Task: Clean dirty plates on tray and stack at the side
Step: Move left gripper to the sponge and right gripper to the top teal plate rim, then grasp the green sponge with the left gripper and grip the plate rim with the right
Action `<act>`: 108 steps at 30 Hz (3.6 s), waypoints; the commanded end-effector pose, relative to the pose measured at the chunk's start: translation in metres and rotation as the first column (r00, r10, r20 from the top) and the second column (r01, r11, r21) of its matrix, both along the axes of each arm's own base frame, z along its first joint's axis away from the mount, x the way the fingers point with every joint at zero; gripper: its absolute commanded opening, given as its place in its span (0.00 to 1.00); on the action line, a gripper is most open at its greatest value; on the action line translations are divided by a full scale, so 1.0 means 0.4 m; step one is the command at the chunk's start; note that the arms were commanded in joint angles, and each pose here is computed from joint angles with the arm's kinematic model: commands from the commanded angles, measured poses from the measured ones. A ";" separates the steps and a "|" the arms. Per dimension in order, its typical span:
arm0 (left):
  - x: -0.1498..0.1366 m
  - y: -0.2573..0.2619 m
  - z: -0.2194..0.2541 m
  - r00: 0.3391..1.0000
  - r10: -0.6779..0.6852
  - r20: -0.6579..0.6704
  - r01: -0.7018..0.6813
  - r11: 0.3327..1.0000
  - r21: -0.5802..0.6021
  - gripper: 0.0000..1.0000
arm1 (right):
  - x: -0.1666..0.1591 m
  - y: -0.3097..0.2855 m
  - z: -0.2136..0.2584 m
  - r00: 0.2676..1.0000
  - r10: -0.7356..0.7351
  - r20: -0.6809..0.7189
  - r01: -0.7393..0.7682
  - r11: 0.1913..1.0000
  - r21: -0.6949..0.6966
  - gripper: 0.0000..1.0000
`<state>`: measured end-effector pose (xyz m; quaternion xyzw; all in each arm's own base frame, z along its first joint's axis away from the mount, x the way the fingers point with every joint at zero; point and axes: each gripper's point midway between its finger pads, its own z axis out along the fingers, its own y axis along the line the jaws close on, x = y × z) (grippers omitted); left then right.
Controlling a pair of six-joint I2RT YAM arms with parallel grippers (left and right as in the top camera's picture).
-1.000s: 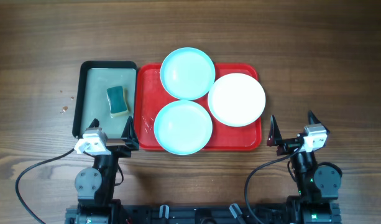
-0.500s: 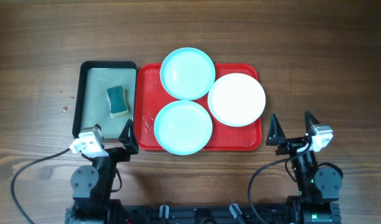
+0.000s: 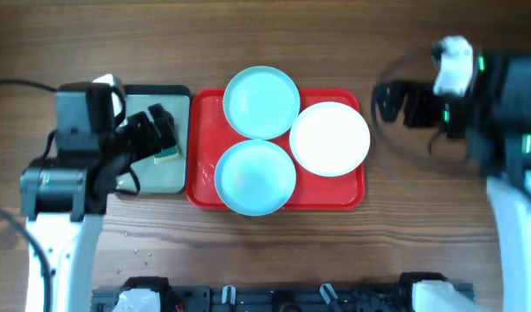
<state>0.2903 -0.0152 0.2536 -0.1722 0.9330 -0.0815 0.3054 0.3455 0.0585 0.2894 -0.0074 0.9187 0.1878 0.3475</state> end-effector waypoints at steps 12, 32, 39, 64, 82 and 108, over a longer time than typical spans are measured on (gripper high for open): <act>0.028 0.077 -0.123 0.978 0.111 -0.178 -0.099 0.992 0.074 0.45 | 0.181 0.233 -0.259 0.978 0.121 -0.172 -0.160 0.959 -0.233 0.67; 0.077 0.092 -0.195 0.961 0.135 -0.240 -0.114 0.988 0.100 0.48 | 0.268 0.356 -0.654 0.909 0.260 -0.325 -0.317 0.939 -0.136 0.28; 0.077 0.104 -0.194 0.959 0.151 -0.238 -0.124 0.984 0.126 0.49 | 0.254 0.387 -0.687 0.900 0.268 -0.345 -0.324 0.939 -0.116 0.07; 0.181 0.086 -0.517 0.953 -0.037 -0.300 0.087 0.984 0.153 0.52 | 0.253 0.392 -0.687 0.899 0.272 -0.344 -0.328 0.937 -0.117 0.05; 0.156 0.106 -0.614 0.926 -0.028 -0.377 0.107 0.976 0.192 0.45 | 0.256 0.393 -0.686 0.901 0.272 -0.339 -0.328 0.938 -0.117 0.05; 0.143 0.059 -0.176 0.966 -0.244 0.085 0.212 0.936 0.281 0.04 | 0.258 0.394 -0.685 0.902 0.273 -0.335 -0.328 0.938 -0.117 0.04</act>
